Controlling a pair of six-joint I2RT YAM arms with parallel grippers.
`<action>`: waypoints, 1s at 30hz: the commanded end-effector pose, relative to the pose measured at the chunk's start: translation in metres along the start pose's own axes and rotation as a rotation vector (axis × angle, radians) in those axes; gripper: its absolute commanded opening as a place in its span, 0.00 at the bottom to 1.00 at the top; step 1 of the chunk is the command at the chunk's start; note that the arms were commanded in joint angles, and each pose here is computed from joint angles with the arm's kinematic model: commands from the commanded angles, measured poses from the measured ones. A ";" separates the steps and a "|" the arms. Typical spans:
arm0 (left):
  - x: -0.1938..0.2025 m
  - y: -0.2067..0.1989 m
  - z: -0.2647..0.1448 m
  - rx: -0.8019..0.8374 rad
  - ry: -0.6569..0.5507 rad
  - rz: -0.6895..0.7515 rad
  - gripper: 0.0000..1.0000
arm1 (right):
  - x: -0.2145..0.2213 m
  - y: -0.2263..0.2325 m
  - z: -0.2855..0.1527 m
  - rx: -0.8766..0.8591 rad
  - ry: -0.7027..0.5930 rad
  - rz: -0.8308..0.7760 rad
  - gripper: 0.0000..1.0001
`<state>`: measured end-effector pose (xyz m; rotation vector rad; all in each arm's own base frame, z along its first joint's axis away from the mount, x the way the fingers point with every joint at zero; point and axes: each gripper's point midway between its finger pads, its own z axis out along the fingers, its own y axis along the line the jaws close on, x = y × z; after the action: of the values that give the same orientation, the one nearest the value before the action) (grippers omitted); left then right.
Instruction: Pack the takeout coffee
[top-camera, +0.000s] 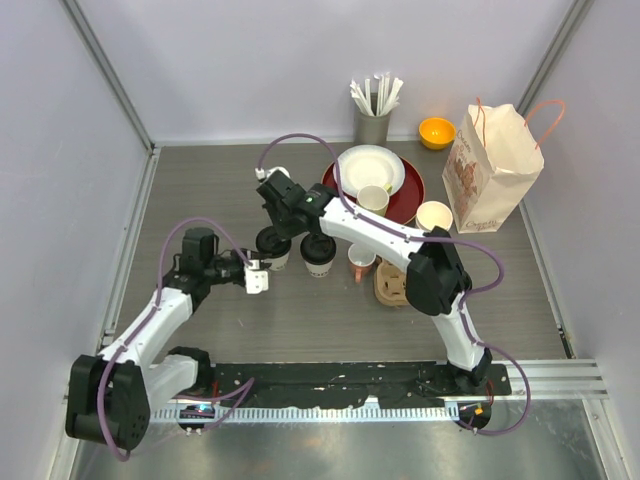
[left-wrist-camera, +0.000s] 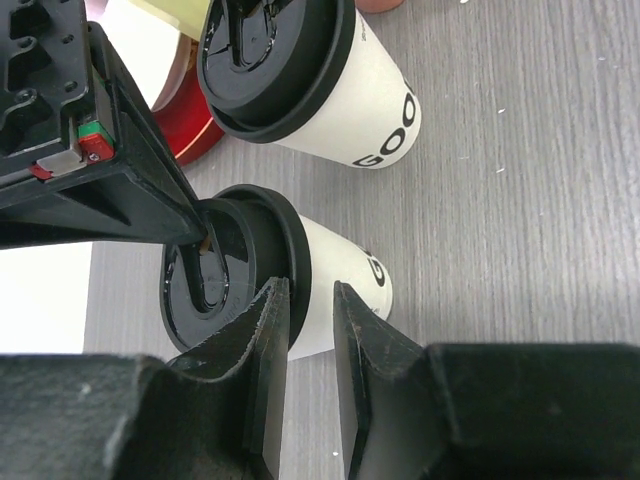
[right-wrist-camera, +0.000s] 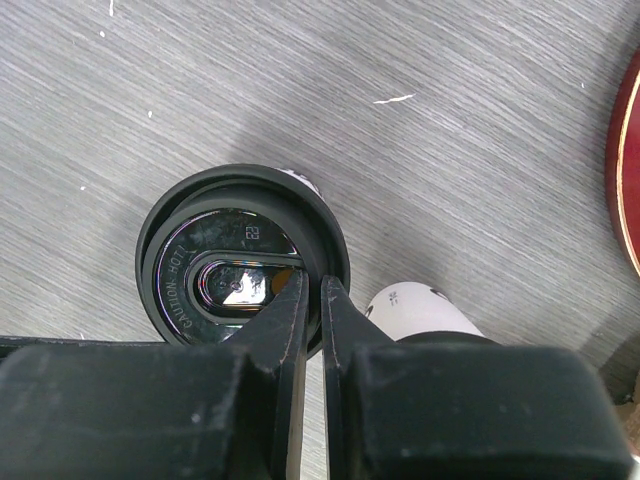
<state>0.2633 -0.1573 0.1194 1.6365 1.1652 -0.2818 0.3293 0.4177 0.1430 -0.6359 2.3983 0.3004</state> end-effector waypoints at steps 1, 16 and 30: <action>0.039 -0.041 0.003 0.107 0.137 -0.090 0.25 | 0.028 0.003 0.011 -0.024 0.088 0.030 0.01; 0.060 -0.067 0.009 0.205 0.205 -0.110 0.19 | 0.049 -0.005 0.021 -0.023 0.124 0.062 0.01; -0.034 -0.003 -0.007 0.056 -0.029 -0.298 0.38 | 0.046 -0.004 0.012 -0.026 0.086 0.064 0.01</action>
<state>0.2680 -0.1596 0.1211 1.6355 1.2463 -0.2949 0.3386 0.4196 0.1393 -0.5176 2.3628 0.4230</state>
